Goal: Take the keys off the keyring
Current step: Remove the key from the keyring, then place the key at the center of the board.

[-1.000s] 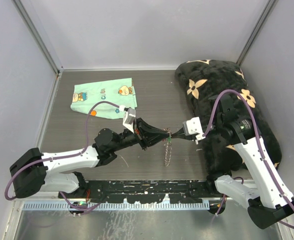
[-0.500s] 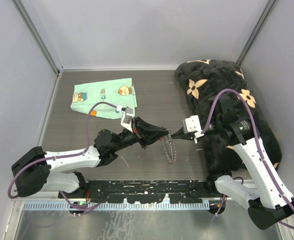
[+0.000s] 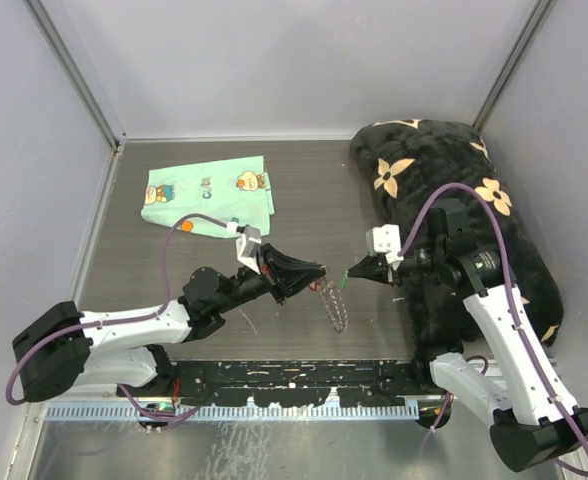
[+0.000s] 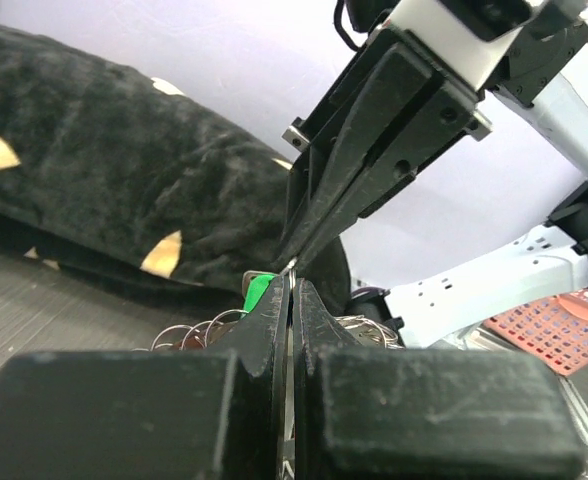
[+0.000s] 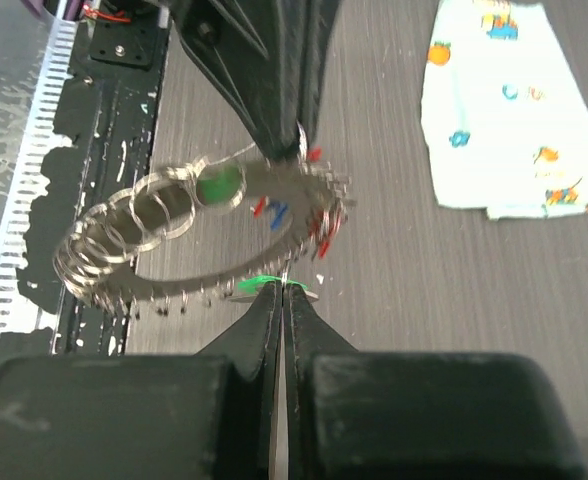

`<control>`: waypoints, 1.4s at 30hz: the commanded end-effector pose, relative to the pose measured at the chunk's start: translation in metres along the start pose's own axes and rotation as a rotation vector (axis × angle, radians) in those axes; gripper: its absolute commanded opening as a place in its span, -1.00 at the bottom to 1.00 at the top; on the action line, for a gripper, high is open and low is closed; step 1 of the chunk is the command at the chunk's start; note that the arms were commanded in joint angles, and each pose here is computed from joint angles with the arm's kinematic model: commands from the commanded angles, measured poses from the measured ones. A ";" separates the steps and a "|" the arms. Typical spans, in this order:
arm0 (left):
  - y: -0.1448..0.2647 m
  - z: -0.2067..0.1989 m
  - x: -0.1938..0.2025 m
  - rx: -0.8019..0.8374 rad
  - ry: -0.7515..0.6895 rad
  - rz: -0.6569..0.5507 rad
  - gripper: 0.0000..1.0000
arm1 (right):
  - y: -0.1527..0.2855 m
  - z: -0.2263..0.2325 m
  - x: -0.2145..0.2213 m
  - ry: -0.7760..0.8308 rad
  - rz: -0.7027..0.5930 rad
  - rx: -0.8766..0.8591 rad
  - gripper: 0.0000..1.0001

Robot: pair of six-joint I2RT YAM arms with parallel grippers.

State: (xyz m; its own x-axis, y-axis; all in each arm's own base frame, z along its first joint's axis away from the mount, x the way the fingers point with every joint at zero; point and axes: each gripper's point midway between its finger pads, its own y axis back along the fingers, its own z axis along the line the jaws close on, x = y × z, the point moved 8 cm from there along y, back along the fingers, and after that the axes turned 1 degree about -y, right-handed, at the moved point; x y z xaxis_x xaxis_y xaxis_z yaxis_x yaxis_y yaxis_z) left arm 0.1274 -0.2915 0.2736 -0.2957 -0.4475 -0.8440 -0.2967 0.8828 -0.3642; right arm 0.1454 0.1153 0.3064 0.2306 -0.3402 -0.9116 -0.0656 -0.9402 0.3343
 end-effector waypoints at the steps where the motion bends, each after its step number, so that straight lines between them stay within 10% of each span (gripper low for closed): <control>1: 0.011 0.002 -0.020 -0.068 -0.063 -0.078 -1.00 | -0.002 -0.009 0.017 -0.112 -0.018 0.088 -0.99; 35: 0.081 0.021 0.006 -0.331 -0.020 0.044 -1.00 | -0.055 -0.250 0.187 -0.645 0.303 0.964 -0.93; 42: 0.079 0.019 0.003 -0.321 -0.032 0.053 -1.00 | -0.056 -0.283 0.174 -0.615 0.287 0.995 -0.29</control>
State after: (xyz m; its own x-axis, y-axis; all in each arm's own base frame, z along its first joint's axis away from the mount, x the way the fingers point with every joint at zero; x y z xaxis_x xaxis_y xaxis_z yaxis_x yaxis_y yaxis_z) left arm 0.1181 -0.2209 0.2085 -0.3543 -0.3199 -0.8787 -0.5548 0.8284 -0.0779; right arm 0.4412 0.1085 0.1492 -0.5159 -0.2599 -0.8163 -0.7388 -0.3473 0.5775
